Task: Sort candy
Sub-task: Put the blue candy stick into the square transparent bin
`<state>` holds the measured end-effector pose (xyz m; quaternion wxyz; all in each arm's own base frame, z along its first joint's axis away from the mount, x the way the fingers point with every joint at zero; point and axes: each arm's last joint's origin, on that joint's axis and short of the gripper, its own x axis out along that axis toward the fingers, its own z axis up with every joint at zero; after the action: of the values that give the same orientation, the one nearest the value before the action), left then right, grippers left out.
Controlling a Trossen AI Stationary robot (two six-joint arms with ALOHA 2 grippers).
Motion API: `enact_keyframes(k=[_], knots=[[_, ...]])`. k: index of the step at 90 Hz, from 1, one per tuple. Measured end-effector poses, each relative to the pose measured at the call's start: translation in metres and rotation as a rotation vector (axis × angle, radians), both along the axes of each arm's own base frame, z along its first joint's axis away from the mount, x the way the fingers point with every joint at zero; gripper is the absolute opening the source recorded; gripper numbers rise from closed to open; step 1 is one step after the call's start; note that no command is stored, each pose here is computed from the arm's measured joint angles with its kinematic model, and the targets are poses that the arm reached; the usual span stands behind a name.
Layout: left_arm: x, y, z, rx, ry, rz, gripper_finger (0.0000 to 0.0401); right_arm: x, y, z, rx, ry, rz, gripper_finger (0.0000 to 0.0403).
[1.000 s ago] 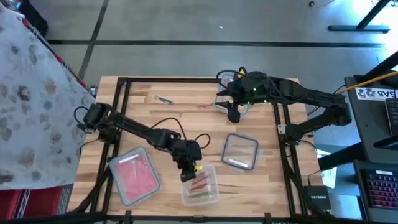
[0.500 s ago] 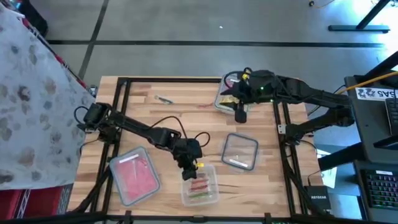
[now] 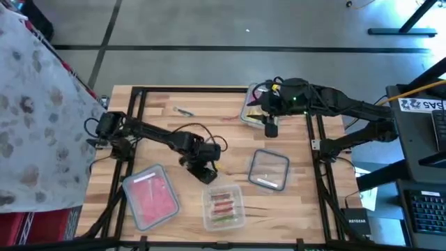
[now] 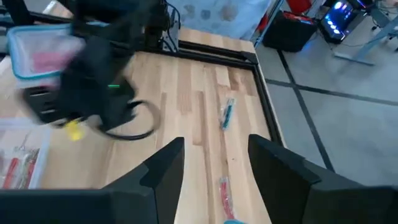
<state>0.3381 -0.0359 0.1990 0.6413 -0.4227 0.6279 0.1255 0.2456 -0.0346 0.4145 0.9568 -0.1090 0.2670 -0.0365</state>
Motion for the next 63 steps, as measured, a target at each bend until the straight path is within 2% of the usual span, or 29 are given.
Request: enact_keyframes(k=[16,24,33,40,48,63], knots=[[-0.020,0.059,-0.004,0.155,0.168,0.000,0.0135,-0.002,-0.001,-0.002,0.059,0.014,-0.097,0.0165],[-0.026,0.091,-0.004,0.232,0.178,-0.012,0.0135,-0.002,-0.002,-0.002,0.082,0.007,-0.120,0.0165],[-0.033,0.128,-0.004,0.314,0.179,0.036,0.0135,-0.001,-0.003,-0.001,0.053,-0.008,-0.172,0.0165],[-0.042,0.155,-0.004,0.366,0.191,0.053,0.0135,0.003,-0.007,0.003,0.038,-0.074,-0.281,0.0165],[-0.053,0.184,-0.004,0.409,0.175,0.044,0.0137,0.006,-0.010,0.009,0.069,-0.166,-0.399,0.0165],[-0.070,0.227,-0.004,0.460,0.081,-0.077,0.0162,0.016,-0.014,0.018,0.089,-0.326,-0.501,0.0165]])
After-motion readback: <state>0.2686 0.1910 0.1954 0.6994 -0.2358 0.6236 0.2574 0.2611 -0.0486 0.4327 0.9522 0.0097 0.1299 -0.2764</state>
